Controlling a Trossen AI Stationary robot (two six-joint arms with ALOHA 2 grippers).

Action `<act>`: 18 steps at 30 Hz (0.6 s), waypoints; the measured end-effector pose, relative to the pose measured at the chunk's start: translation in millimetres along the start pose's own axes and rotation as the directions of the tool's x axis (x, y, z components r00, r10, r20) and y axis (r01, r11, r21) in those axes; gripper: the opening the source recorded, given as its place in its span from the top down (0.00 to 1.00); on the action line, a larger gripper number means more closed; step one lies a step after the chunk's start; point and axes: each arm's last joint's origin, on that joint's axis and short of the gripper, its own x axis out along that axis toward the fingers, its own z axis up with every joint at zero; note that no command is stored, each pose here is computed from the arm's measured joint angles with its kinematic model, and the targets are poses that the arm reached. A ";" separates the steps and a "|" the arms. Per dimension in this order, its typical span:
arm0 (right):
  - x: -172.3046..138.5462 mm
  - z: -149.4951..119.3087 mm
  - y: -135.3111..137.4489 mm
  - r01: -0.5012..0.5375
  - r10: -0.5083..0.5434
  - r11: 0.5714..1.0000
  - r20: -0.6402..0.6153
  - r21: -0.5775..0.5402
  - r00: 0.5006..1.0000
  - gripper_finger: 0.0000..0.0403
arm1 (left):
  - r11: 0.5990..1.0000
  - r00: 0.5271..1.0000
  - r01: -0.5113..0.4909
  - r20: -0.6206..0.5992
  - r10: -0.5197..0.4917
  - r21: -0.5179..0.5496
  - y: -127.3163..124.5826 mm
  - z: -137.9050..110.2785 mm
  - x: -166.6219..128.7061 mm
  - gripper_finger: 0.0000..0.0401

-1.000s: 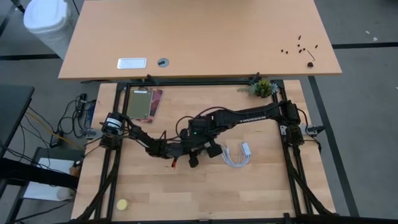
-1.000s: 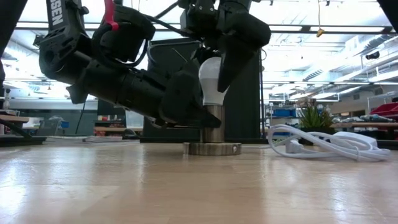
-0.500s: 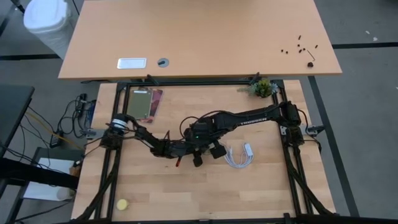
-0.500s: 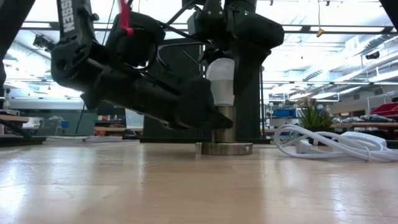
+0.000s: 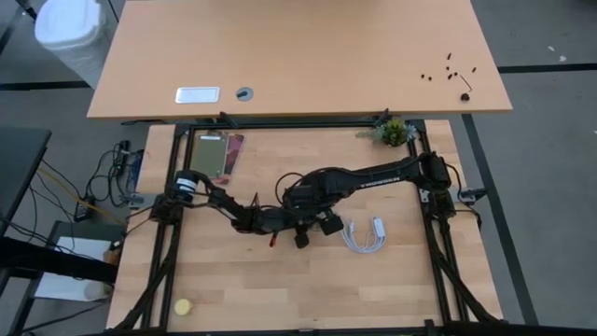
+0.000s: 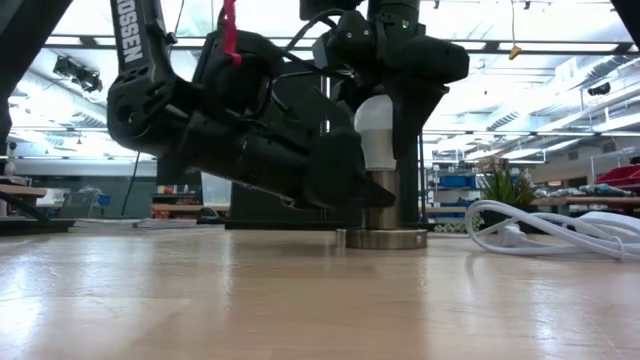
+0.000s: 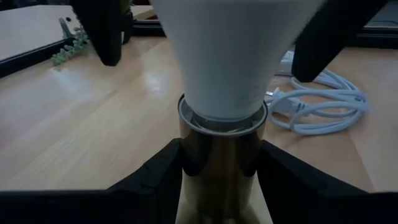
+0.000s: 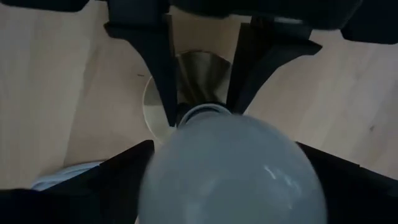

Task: Screw lightbulb
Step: Insert the white lightbulb into the desk lamp

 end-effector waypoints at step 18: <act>4.6 -8.2 3.5 0.008 -0.003 0.998 -0.080 0.067 0.997 0.07 | 0.999 0.999 0.035 0.023 -0.036 0.022 -2.2 -0.7 21.0 0.53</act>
